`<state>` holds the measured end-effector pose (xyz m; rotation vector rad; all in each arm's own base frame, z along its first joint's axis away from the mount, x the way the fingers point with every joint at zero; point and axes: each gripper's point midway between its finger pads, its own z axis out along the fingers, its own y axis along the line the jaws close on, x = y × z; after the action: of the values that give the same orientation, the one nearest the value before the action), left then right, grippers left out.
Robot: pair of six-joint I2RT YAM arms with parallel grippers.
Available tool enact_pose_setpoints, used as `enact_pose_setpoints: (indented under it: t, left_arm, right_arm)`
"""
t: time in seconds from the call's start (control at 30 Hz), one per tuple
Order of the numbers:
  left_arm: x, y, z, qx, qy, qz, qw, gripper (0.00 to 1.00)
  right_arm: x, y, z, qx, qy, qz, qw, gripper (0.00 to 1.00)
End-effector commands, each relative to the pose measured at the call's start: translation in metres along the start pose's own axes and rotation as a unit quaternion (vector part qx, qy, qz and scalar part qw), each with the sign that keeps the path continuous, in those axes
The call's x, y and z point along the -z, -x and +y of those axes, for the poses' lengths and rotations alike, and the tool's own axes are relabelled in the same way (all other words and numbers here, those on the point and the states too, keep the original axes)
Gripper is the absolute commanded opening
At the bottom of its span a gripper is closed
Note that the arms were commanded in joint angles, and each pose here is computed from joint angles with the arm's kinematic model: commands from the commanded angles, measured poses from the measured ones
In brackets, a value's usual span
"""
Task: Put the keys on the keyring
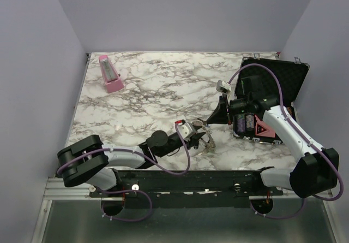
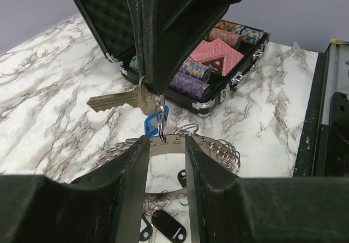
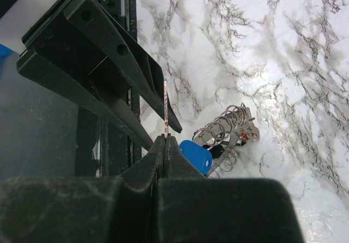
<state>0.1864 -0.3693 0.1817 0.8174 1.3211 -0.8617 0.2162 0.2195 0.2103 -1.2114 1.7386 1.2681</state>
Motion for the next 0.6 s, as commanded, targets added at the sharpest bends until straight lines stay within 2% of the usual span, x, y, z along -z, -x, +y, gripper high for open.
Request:
enact_pose_setpoints:
  t: [0.0,0.23,0.33,0.57]
  left_arm:
    - [-0.0088,0.0033,0.0058,-0.024,0.015,0.001,1.0,0.4]
    - [-0.0124,0.0007,0.0087,-0.025,0.022,0.008,0.999,0.36]
    - [-0.0135,-0.0006,0.0079,-0.026,0.02,0.011,0.999,0.3]
    - [-0.0153,-0.0037,0.0092,-0.027,0.023,0.022,0.999,0.24]
  right_arm:
    - [0.003,0.0095,0.0108,0.005,0.019,-0.016,1.0,0.01]
    - [0.0031,0.0093,0.0108,0.004,0.02,-0.016,1.0,0.0]
    - [0.0029,0.0097,0.0117,0.004,0.021,-0.017,1.0,0.01]
    - [0.0029,0.01,0.0128,0.004,0.024,-0.018,1.0,0.0]
